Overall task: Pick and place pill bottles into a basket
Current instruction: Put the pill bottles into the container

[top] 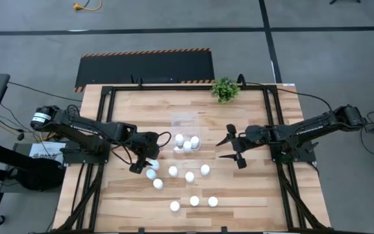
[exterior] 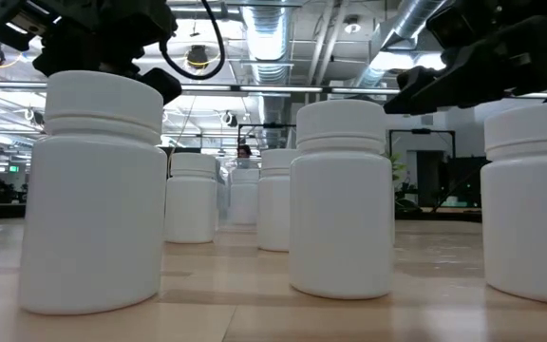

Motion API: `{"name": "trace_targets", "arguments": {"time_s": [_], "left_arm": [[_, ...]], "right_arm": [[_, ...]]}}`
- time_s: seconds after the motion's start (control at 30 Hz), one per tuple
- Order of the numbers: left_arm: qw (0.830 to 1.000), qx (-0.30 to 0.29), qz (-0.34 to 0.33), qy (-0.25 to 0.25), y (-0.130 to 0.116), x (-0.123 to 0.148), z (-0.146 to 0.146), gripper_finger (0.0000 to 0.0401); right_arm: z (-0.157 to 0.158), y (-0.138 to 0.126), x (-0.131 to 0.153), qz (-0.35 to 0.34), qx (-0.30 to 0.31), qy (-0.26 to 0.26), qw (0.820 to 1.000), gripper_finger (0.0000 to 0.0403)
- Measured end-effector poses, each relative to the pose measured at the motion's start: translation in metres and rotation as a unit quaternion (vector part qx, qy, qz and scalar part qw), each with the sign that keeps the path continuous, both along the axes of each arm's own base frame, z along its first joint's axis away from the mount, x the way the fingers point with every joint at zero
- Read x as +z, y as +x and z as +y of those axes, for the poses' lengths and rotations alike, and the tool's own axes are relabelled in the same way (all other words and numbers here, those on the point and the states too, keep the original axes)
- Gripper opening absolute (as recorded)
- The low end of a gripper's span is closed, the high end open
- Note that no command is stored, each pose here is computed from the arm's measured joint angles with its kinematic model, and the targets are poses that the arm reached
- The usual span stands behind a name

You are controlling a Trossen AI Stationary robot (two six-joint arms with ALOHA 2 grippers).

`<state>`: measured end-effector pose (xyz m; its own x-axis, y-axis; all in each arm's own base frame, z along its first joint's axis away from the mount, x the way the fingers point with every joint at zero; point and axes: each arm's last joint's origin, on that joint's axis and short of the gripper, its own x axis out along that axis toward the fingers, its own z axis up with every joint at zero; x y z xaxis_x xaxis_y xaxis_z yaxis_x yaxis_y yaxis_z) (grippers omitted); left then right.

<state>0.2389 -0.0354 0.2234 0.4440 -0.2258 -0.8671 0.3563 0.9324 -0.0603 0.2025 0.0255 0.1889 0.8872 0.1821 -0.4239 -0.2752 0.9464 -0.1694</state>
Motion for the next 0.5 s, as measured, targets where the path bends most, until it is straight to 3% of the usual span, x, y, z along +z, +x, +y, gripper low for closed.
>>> {"name": "trace_targets", "arguments": {"time_s": [0.5], "left_arm": [[1.0, 0.006, 0.011, 0.022, -0.0023, -0.0015, 0.0012, 0.021]], "right_arm": [[0.0002, -0.0011, -0.0023, 0.015, -0.006, 0.01, 1.0, 0.023]]}}
